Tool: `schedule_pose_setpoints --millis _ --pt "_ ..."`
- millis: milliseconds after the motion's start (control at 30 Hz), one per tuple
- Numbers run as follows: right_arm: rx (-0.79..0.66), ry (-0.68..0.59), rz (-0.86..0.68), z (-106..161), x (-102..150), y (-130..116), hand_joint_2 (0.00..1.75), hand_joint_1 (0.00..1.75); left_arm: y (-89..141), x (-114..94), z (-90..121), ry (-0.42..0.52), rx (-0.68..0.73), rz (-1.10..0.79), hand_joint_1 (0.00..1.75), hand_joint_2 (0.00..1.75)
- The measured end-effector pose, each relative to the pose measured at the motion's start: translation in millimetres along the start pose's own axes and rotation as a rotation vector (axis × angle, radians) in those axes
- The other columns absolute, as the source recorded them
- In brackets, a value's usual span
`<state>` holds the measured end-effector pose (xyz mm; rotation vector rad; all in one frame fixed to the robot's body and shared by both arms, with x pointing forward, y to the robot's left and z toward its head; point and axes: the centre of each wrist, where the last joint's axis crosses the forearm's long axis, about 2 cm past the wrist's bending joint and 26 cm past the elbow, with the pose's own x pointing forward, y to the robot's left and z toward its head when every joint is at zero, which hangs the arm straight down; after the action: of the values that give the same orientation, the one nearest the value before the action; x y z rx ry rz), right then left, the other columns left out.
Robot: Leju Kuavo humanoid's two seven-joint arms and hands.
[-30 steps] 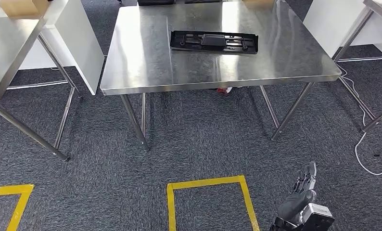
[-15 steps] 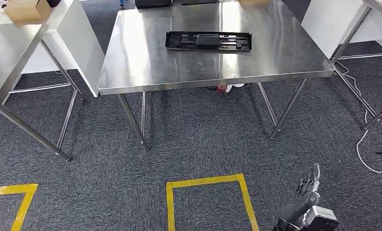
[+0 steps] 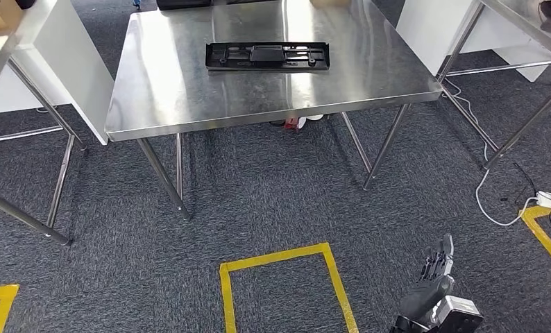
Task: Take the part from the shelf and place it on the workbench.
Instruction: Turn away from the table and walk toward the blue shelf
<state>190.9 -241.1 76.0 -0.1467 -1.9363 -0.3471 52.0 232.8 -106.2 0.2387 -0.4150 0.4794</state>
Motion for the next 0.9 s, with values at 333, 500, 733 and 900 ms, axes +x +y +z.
schedule_pose_setpoints --millis 333,500,733,900 --pt "0.006 0.008 0.004 -0.5 -3.7 -0.6 0.00 0.00 -1.8 -1.9 1.4 0.004 -0.002 0.004 0.00 0.00" --pt "0.010 0.001 -0.001 -3.2 -3.8 0.8 0.00 0.00 -2.2 -0.7 1.0 0.002 -0.002 0.004 0.00 0.00" --pt "0.006 0.017 -0.007 -2.9 -4.1 3.2 0.00 0.00 0.2 -3.6 1.5 0.010 0.001 -0.007 0.00 0.00" --pt "-0.014 0.036 -0.005 -0.3 -8.9 -2.4 0.00 0.00 2.4 -3.0 0.6 0.012 0.002 -0.018 0.00 0.00"
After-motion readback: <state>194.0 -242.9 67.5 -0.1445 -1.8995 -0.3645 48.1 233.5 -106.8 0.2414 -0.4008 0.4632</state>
